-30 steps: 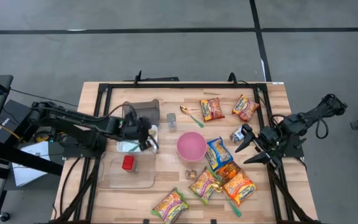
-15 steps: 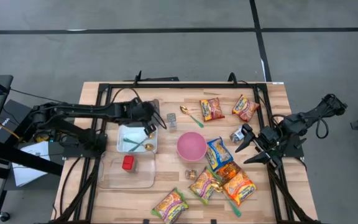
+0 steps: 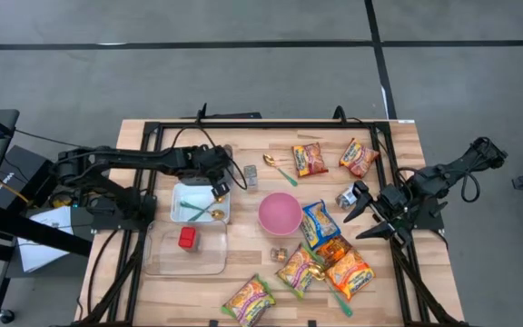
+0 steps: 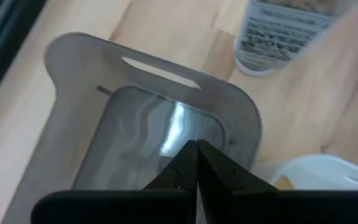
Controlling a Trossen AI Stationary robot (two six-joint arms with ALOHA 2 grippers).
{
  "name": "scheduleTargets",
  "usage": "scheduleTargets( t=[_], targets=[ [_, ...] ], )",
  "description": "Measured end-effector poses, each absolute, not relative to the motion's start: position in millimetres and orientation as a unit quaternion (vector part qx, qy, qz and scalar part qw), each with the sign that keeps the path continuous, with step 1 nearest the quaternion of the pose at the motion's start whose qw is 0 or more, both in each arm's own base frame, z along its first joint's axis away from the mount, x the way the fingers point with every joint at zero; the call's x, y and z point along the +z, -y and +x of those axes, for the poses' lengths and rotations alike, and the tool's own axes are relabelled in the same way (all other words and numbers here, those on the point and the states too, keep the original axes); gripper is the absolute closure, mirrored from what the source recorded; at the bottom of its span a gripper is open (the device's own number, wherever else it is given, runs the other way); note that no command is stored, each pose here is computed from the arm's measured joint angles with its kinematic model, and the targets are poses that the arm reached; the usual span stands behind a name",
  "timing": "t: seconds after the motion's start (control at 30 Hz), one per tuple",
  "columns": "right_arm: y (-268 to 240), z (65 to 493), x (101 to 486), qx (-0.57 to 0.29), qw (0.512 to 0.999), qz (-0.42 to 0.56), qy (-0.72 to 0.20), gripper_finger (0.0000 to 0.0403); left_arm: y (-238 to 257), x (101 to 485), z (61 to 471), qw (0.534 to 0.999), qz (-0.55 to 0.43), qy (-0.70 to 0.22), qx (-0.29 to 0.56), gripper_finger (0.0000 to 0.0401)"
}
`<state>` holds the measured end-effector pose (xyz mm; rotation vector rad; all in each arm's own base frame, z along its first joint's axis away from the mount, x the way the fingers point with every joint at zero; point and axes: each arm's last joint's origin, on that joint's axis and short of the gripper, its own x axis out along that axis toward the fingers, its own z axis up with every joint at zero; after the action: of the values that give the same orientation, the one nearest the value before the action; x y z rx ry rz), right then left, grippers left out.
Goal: Pick & Place Food Item
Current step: Adjust the bins, then put the white spice bottle into the transparent bin
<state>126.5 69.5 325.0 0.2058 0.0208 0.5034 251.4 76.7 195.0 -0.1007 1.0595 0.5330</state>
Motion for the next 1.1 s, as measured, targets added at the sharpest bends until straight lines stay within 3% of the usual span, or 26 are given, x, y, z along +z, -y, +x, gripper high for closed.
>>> scheduleTargets(
  t=[0.57, 1.1],
  targets=[
    [-70, 127, 323, 0.248, 0.963, 0.100, -0.018, 0.0188, -70, 194, 251, 0.832, -0.071, -0.512, 0.202, 0.0401],
    [-69, 126, 323, 0.248, 0.964, 0.099, -0.020, 0.0188, -74, 226, 245, 0.864, -0.023, -0.423, 0.271, 0.0398]
  ],
)
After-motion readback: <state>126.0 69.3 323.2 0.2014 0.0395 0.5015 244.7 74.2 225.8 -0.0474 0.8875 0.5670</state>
